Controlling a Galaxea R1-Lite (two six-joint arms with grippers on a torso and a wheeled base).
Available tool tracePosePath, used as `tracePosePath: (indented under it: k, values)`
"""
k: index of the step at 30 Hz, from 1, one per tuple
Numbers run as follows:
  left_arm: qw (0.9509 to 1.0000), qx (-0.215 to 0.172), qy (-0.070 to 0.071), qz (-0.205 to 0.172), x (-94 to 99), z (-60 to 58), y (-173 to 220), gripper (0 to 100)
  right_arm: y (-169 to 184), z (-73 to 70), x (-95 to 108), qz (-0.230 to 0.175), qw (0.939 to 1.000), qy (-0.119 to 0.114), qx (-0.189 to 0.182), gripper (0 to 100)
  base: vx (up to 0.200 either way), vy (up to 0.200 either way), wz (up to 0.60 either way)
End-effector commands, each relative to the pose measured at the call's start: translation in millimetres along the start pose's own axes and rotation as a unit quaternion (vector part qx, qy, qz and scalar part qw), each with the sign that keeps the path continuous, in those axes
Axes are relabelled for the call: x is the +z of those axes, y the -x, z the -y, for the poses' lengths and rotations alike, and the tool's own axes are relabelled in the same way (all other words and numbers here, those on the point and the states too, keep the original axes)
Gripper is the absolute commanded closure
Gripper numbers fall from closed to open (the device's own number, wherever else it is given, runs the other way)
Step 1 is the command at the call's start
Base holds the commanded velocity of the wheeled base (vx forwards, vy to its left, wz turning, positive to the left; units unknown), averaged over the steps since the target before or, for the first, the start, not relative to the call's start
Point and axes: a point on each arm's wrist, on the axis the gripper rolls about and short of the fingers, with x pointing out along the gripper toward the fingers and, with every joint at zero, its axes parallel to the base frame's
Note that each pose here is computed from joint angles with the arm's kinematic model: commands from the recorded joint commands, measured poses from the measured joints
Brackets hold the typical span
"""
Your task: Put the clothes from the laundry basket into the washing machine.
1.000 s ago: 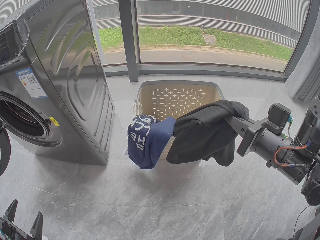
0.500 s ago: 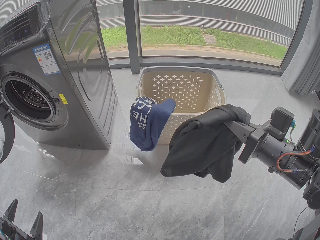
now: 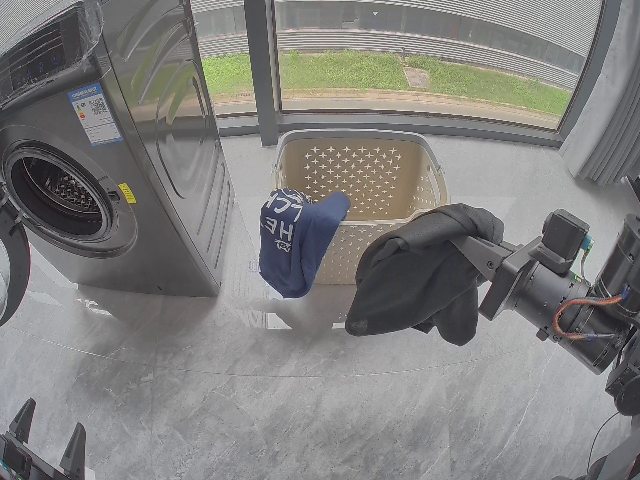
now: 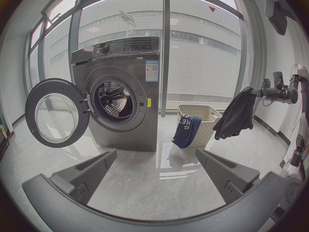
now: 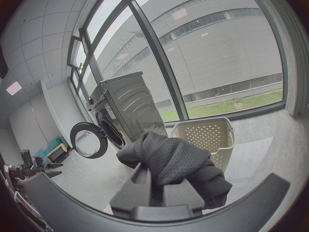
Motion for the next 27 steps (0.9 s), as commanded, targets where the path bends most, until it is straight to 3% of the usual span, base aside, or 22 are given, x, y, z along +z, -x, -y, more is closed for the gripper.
tracePosePath:
  k: [1,27]
  values:
    - [1.0,0.001,0.0,0.0,-4.7,-0.1,-0.1,0,-0.9,0.2,-0.4,-0.001,1.0,-0.001,0.001,100,0.0,0.2,0.0]
    - [1.0,0.001,0.0,-0.001,-4.9,-0.1,-0.1,0,0.6,1.4,-9.7,-0.021,0.9998,0.001,0.001,100,0.0,0.2,0.0]
